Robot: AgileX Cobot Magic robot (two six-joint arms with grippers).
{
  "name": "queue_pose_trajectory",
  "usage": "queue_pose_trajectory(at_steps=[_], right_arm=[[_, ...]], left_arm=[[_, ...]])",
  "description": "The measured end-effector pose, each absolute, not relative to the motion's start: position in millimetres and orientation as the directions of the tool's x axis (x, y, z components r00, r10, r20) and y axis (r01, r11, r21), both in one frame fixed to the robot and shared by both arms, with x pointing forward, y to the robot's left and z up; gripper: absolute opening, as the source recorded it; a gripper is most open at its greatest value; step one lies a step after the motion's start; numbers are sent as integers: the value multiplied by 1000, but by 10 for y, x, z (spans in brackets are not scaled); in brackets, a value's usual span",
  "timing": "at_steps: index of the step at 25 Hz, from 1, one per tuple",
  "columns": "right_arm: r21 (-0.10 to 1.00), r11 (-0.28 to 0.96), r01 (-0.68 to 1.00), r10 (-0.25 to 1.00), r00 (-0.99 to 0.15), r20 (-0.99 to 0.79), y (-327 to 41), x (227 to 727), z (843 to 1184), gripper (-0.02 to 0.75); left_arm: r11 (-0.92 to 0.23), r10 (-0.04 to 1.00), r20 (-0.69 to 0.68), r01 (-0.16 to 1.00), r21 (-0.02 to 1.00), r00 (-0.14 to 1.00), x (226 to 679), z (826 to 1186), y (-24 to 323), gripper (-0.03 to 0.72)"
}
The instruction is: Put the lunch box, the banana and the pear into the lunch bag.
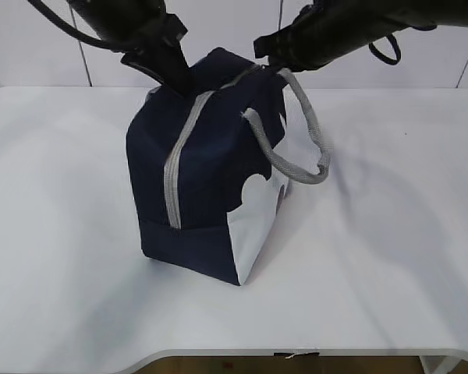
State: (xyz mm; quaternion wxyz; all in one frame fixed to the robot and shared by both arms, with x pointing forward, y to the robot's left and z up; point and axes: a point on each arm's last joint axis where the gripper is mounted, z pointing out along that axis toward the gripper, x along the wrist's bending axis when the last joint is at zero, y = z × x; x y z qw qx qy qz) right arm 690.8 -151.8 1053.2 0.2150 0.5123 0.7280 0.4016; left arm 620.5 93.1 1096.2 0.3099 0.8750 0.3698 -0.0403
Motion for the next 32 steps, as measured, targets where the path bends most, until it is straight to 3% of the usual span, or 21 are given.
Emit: queue_pose_trajectory(at_steps=[6,13,21,26,32], right_arm=[[750,84,656,915,-348,202,-1464,6951,10320,6],[710,24,704,864,-372,339,-1388,6909,10653,6],[794,78,603,891,-400,217,-1444,6987,10860,6],[811,145,567,911,-397,115,-1491,7074,10749,6],[782,101,616,926,-345,151,-1572,7284,10327,6]], left_arm=[[-545,629,-280,668,507,725,6212,10953,947,0],[-589,641,-210,648,483,738,6228,10937,1005,0],[-577,630,-240,652,492,738,6216,10949,980,0],[-569,630,-242,651,502,738,6217,10963,974,0],[-566,632,-239,649,508,738,6219,10972,975,0]])
